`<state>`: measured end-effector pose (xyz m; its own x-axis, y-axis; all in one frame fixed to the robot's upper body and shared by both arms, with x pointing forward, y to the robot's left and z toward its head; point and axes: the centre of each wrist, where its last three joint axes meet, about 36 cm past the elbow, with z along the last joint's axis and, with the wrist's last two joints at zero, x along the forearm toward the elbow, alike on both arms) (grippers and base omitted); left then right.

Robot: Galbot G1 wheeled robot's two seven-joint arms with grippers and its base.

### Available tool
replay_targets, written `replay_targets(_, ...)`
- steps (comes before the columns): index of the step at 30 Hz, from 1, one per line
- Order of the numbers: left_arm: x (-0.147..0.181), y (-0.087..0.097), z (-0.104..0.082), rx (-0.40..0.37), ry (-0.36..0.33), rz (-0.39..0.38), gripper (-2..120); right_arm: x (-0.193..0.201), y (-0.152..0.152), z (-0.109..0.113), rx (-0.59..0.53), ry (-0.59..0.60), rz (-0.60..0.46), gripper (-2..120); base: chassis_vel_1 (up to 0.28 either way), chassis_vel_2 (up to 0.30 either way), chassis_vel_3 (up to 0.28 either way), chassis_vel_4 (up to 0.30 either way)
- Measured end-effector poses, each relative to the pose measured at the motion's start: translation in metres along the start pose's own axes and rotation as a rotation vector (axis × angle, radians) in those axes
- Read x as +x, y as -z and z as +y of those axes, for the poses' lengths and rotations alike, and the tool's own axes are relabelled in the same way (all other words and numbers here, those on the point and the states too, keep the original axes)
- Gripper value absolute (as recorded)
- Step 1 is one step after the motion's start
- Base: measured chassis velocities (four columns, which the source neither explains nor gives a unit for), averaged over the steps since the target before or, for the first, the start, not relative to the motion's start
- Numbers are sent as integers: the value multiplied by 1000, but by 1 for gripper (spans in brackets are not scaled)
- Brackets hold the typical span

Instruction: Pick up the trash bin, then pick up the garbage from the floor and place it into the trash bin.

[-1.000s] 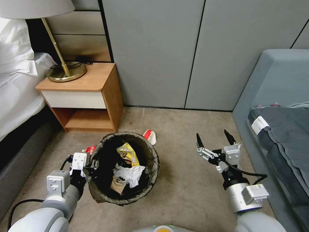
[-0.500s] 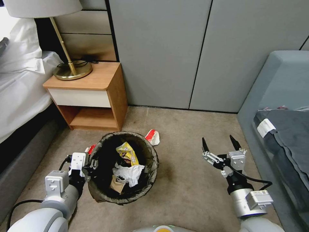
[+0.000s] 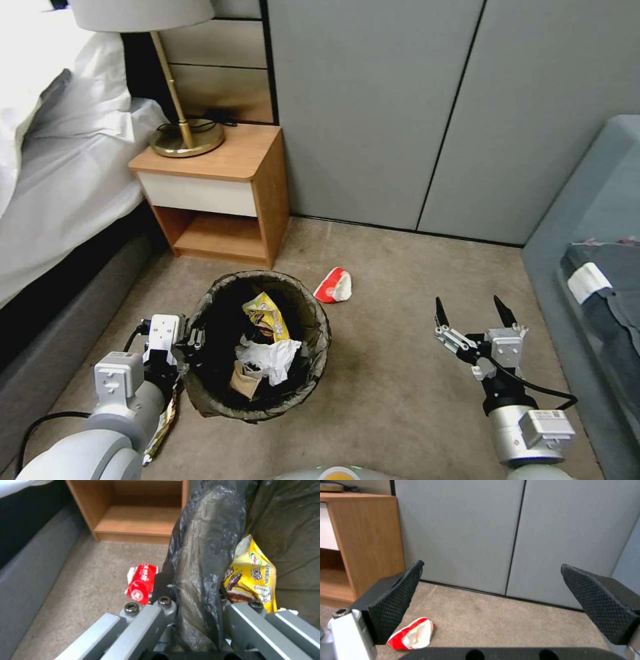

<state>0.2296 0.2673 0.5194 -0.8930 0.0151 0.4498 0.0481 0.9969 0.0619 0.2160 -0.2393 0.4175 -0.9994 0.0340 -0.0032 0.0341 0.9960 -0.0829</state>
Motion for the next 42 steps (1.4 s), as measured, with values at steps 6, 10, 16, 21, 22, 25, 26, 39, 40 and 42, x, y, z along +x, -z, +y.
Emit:
replay_targets(6,0,0,0,-1,1,-1,3,0,-2,-1,-2,-11,-16,100,59,57,52,55)
replay_targets(10,1,-1,0,-4,3,-4,3,0,-4,-2,-2,-14,-21,100,63,38,61,62)
replay_targets(16,1,-2,-1,-6,3,-8,3,1,-5,-1,-4,-16,-20,100,0,0,0,0)
replay_targets(21,1,-2,-1,-6,5,-10,3,1,-6,0,-7,-22,-18,100,0,0,0,0)
replay_targets(22,1,-2,-1,-6,5,-10,3,1,-6,0,-7,-23,-16,100,0,0,0,0)
replay_targets(25,1,-3,-1,-8,6,-10,3,3,-8,0,-6,-26,-13,100,0,0,0,0)
replay_targets(26,1,-3,-1,-8,6,-10,3,3,-8,0,-6,-26,-13,100,0,0,0,0)
replay_targets(39,1,-2,-1,-12,1,-9,3,5,-11,3,-7,-28,-8,100,-53,59,52,-64)
replay_targets(40,1,-2,-1,-12,1,-10,3,5,-12,4,-6,-27,-7,100,-146,161,142,-156)
replay_targets(42,1,-2,-1,-12,1,-10,3,5,-12,4,-7,-26,-6,100,-146,160,156,-156)
